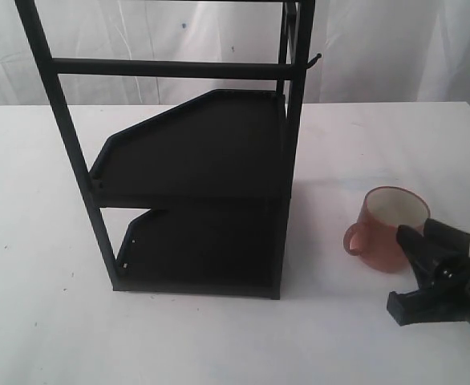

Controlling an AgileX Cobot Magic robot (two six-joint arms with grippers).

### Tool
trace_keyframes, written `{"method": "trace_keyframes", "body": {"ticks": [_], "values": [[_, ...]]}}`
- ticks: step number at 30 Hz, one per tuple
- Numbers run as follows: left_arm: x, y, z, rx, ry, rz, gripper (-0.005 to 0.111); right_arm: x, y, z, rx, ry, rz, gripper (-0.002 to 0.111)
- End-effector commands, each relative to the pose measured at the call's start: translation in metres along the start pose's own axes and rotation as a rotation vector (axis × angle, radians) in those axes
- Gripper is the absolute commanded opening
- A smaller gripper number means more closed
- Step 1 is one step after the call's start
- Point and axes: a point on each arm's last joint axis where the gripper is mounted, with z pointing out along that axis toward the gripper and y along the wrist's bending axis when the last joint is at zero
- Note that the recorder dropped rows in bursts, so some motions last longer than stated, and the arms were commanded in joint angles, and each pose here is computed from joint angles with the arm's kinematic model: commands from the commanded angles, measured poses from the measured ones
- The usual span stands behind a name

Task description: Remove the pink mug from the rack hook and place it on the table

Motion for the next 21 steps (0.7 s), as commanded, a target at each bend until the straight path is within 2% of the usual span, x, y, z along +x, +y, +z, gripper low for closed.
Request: {"method": "trace_keyframes", "body": {"ticks": [1, 2, 4, 9, 21], "values": [[0.002, 0.0, 0.0, 0.001, 0.004, -0.011, 0.053, -0.026, 0.009, -0.018, -0.109, -0.208, 0.004, 0.005], [0.002, 0.0, 0.0, 0.001, 0.004, -0.011, 0.053, -0.033, 0.01, -0.023, -0.12, -0.271, 0.01, 0.0], [0.002, 0.0, 0.0, 0.001, 0.004, -0.011, 0.053, -0.045, 0.011, -0.032, -0.132, -0.382, 0.03, 0.0], [0.002, 0.0, 0.0, 0.001, 0.004, -0.011, 0.053, -0.059, 0.01, -0.047, -0.142, -0.51, 0.055, 0.0], [0.002, 0.0, 0.0, 0.001, 0.004, -0.011, 0.053, -0.064, 0.01, -0.054, -0.145, -0.56, 0.053, 0.0]]}}
